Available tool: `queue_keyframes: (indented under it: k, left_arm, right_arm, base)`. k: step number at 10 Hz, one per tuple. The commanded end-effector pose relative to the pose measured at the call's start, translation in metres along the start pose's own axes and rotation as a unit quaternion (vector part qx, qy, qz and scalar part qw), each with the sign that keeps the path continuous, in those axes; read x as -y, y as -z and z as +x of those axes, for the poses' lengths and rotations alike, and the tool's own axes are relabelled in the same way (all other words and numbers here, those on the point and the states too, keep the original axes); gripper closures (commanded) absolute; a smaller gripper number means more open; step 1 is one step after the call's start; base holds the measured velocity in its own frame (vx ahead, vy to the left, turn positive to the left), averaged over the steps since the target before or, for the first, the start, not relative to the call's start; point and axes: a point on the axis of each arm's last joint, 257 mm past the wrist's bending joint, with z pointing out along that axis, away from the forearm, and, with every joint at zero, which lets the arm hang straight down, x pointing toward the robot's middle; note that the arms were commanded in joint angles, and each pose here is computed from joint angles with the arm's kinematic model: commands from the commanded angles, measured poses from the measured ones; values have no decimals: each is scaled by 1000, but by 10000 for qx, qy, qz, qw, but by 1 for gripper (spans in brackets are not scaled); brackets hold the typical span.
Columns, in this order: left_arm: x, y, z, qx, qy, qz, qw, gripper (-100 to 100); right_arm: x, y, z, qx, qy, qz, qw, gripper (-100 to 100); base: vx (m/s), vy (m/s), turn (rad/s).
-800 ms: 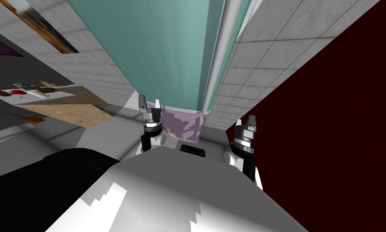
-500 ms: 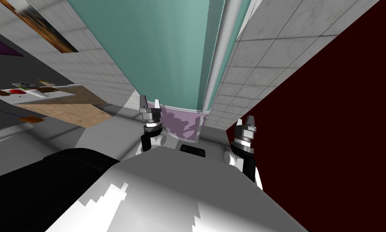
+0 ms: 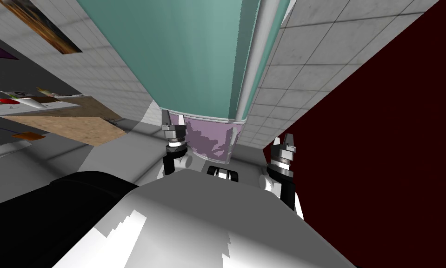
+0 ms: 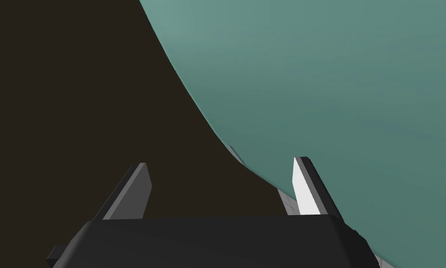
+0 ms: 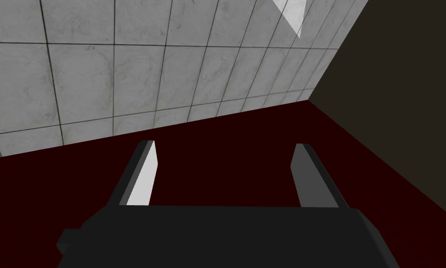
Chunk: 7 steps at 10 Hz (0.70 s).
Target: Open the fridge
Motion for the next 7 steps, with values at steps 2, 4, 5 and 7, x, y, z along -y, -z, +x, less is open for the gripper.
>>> queue_keyframes:
  k: [2,4,5,7]
  left_arm:
    - [-7,-2,7,-172,-51,-65,9998,-100]
    - [-17,-5,13,-321,-118,-166,9993,-100]
    - [-23,-7,17,-390,-158,-232,9988,-100]
    - [-39,-11,24,-519,-254,-388,9976,-100]
  right_arm:
    - [0,0,0,0,0,0,10000,0]
    - [0,0,0,0,0,3,10000,0]
    - [0,0,0,0,-1,3,10000,0]
    - [0,0,0,0,-1,3,10000,0]
  base:
    - [-6,0,-35]
    - [-36,3,-70]
    - [-38,2,-83]
    - [-47,4,-102]
